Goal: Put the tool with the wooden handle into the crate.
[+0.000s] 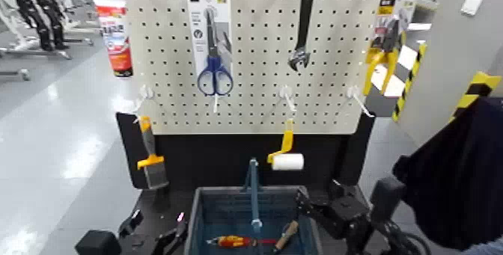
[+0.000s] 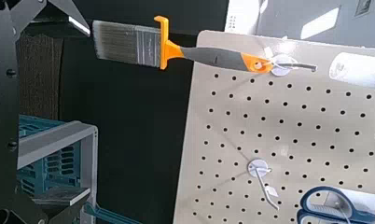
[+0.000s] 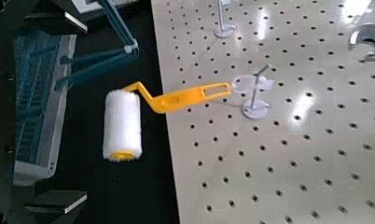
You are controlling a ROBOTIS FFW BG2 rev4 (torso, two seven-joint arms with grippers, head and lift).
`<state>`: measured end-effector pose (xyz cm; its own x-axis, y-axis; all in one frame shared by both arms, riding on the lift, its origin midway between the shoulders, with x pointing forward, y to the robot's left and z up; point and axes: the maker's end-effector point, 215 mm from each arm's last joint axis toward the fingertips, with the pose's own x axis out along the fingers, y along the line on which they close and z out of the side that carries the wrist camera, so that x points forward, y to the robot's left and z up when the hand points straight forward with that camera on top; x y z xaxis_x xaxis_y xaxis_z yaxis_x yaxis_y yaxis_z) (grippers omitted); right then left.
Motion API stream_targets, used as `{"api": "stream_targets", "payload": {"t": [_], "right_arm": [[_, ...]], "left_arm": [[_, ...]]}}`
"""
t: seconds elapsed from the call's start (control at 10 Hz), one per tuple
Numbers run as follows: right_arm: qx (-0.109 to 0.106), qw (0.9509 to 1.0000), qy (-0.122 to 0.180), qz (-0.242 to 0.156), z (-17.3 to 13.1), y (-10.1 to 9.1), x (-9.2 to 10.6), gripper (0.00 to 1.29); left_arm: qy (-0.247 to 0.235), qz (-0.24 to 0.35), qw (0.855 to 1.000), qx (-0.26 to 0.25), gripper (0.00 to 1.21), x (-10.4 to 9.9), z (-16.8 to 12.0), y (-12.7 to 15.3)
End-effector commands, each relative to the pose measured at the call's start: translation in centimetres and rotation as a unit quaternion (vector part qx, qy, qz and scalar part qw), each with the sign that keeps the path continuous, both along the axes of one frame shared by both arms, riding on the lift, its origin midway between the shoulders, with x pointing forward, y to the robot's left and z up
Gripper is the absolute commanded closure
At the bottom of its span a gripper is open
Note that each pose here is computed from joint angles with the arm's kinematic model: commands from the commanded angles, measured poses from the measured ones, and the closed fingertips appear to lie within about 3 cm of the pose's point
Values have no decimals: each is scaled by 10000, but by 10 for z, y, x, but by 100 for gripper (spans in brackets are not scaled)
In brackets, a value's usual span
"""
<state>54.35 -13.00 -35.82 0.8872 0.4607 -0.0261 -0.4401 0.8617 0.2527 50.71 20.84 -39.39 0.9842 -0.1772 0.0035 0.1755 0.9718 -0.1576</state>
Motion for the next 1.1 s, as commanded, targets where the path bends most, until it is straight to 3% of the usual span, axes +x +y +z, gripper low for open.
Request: {"api": "stream_targets", "payload": {"t": [0.1, 0.5, 0.9, 1.1], "right_arm": [[-152, 9972, -265, -680, 5, -30, -20, 10], [-616, 9889, -389, -1292, 0, -54, -43, 14], [-972, 9795, -418, -1716, -8, -68, -65, 14], [-1045, 9764, -332, -1862, -17, -76, -75, 14]], "left_arm": [[-17, 1, 10000, 8, 11, 1, 2, 1], [-8, -14, 10000, 12, 11, 0, 2, 0], [-3, 7, 10000, 18, 11, 1, 2, 3], [19, 14, 10000, 19, 11, -1, 0, 4]]}}
